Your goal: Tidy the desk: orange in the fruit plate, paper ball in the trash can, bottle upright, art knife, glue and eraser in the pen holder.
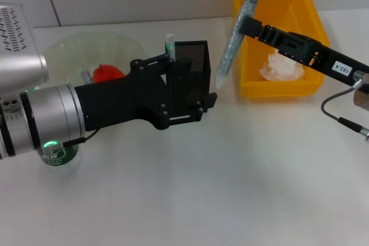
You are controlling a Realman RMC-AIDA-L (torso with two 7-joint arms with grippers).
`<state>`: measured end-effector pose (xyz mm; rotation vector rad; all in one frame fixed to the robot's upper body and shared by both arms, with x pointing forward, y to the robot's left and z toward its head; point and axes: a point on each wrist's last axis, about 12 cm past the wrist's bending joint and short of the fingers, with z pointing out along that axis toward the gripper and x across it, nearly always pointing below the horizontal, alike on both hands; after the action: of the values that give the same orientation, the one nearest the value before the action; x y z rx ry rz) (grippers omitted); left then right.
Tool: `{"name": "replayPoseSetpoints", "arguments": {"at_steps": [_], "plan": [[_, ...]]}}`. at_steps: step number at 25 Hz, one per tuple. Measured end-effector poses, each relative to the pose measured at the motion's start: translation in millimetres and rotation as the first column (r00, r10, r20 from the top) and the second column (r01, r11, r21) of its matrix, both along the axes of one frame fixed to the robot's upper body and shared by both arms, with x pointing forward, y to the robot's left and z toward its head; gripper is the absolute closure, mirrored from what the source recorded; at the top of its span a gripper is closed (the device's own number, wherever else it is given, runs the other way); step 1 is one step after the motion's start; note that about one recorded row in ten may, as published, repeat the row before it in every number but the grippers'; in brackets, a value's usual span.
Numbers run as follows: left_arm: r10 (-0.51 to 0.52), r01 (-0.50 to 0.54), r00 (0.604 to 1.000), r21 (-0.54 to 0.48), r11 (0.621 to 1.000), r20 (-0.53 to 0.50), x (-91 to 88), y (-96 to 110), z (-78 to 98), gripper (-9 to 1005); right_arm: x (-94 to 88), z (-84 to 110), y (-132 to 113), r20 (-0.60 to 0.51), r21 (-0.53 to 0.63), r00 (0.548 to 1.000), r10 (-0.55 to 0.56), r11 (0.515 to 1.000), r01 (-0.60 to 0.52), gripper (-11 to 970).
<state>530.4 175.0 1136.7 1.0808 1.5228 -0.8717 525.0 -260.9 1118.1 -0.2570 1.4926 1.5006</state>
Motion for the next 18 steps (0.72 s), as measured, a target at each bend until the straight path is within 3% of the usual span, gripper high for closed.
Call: {"name": "replayPoseSetpoints", "arguments": {"at_steps": [10, 18], "plan": [[0.000, 0.000, 0.999, 0.002, 1.000, -0.039, -4.2, -0.6, -6.0, 227, 6.0, -4.7, 2.7, 0.068, -0.105, 0.997, -0.032, 0.994, 0.039, 851], [-0.004, 0.004, 0.997, 0.002, 1.000, -0.074, -1.3, -12.9, -5.8, 227, 8.9, -7.1, 8.6, 0.110, -0.158, 0.994, -0.022, 0.987, 0.039, 851]]}}
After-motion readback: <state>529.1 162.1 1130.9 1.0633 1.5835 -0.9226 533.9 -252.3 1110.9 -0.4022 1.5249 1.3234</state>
